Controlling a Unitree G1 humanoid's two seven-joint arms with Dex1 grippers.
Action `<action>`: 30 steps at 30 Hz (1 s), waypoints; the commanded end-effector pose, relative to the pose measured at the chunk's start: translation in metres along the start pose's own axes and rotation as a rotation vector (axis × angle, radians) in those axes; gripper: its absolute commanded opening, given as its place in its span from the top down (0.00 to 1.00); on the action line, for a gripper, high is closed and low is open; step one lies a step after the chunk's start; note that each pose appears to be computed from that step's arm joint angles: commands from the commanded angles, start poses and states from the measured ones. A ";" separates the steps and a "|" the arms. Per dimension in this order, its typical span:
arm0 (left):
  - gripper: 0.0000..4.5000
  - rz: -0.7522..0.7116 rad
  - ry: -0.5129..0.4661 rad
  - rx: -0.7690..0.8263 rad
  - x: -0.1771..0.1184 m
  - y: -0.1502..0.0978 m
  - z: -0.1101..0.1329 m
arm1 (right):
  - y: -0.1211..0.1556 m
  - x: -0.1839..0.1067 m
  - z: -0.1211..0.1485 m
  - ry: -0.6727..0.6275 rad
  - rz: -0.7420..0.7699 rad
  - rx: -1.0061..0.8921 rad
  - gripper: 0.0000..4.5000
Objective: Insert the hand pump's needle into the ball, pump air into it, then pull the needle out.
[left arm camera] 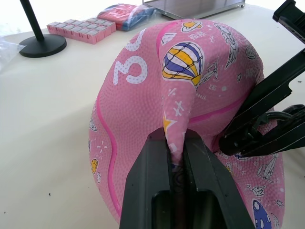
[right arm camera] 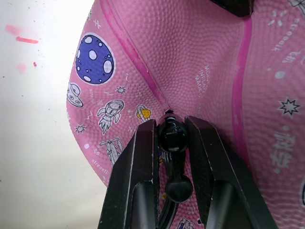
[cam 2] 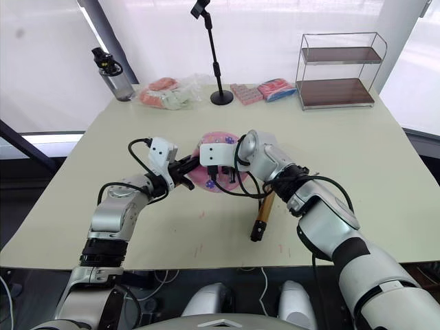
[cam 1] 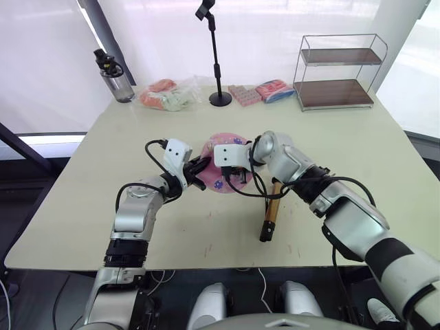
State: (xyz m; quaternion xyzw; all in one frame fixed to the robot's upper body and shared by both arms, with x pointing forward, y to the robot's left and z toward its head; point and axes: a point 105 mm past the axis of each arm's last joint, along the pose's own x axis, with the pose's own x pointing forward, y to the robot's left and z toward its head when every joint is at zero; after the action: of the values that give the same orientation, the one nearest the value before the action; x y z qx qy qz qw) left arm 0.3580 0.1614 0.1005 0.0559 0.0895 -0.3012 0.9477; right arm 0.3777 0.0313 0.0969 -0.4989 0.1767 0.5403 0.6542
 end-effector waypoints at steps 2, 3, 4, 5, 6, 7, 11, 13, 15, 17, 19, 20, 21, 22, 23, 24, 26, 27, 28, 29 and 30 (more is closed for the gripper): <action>1.00 -0.114 0.079 -0.051 0.005 -0.028 -0.026 | 0.034 0.023 -0.090 0.314 0.045 0.122 0.91; 1.00 -0.114 0.079 -0.052 0.005 -0.028 -0.026 | 0.034 0.023 -0.091 0.317 0.047 0.122 0.91; 1.00 -0.114 0.079 -0.052 0.005 -0.028 -0.026 | 0.035 0.024 -0.092 0.320 0.048 0.122 0.91; 1.00 -0.114 0.079 -0.053 0.006 -0.028 -0.026 | 0.036 0.024 -0.093 0.322 0.049 0.123 0.91; 1.00 -0.114 0.079 -0.053 0.006 -0.028 -0.026 | 0.037 0.025 -0.093 0.324 0.051 0.123 0.91; 1.00 -0.114 0.079 -0.053 0.006 -0.028 -0.026 | 0.037 0.026 -0.094 0.325 0.052 0.124 0.91; 1.00 -0.114 0.078 -0.055 0.005 -0.029 -0.026 | 0.040 0.028 -0.095 0.333 0.057 0.123 0.91; 1.00 -0.113 0.077 -0.055 0.005 -0.029 -0.026 | 0.042 0.029 -0.095 0.334 0.064 0.124 0.91; 1.00 -0.112 0.077 -0.056 0.005 -0.029 -0.026 | 0.043 0.030 -0.095 0.336 0.067 0.122 0.91; 1.00 -0.112 0.077 -0.056 0.005 -0.029 -0.026 | 0.043 0.031 -0.095 0.337 0.067 0.121 0.91; 1.00 -0.111 0.077 -0.057 0.005 -0.029 -0.026 | 0.045 0.033 -0.095 0.339 0.071 0.122 0.91; 1.00 -0.111 0.076 -0.057 0.005 -0.029 -0.026 | 0.046 0.034 -0.096 0.340 0.073 0.122 0.91; 1.00 -0.110 0.076 -0.057 0.005 -0.029 -0.026 | 0.047 0.034 -0.096 0.342 0.074 0.122 0.91; 1.00 -0.110 0.076 -0.057 0.005 -0.029 -0.026 | 0.048 0.035 -0.096 0.343 0.075 0.122 0.91; 1.00 -0.110 0.076 -0.058 0.005 -0.029 -0.026 | 0.048 0.036 -0.097 0.345 0.074 0.123 0.91; 1.00 -0.110 0.076 -0.058 0.005 -0.029 -0.026 | 0.049 0.036 -0.097 0.346 0.073 0.122 0.91; 1.00 -0.109 0.076 -0.059 0.004 -0.029 -0.026 | 0.049 0.037 -0.096 0.345 0.072 0.122 0.91; 1.00 -0.109 0.076 -0.059 0.004 -0.029 -0.026 | 0.049 0.037 -0.096 0.344 0.070 0.122 0.91; 1.00 -0.109 0.076 -0.059 0.005 -0.029 -0.026 | 0.048 0.038 -0.095 0.343 0.068 0.123 0.91; 1.00 -0.109 0.076 -0.059 0.005 -0.029 -0.026 | 0.048 0.038 -0.095 0.343 0.068 0.123 0.91; 1.00 -0.109 0.076 -0.060 0.004 -0.028 -0.026 | 0.049 0.039 -0.095 0.343 0.067 0.123 0.91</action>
State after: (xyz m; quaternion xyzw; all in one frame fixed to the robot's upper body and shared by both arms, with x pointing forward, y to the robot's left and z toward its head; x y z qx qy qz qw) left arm 0.3566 0.1723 0.0953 0.0505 0.1010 -0.2796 0.9535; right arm 0.3784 0.0493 0.0841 -0.5095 0.1660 0.5359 0.6524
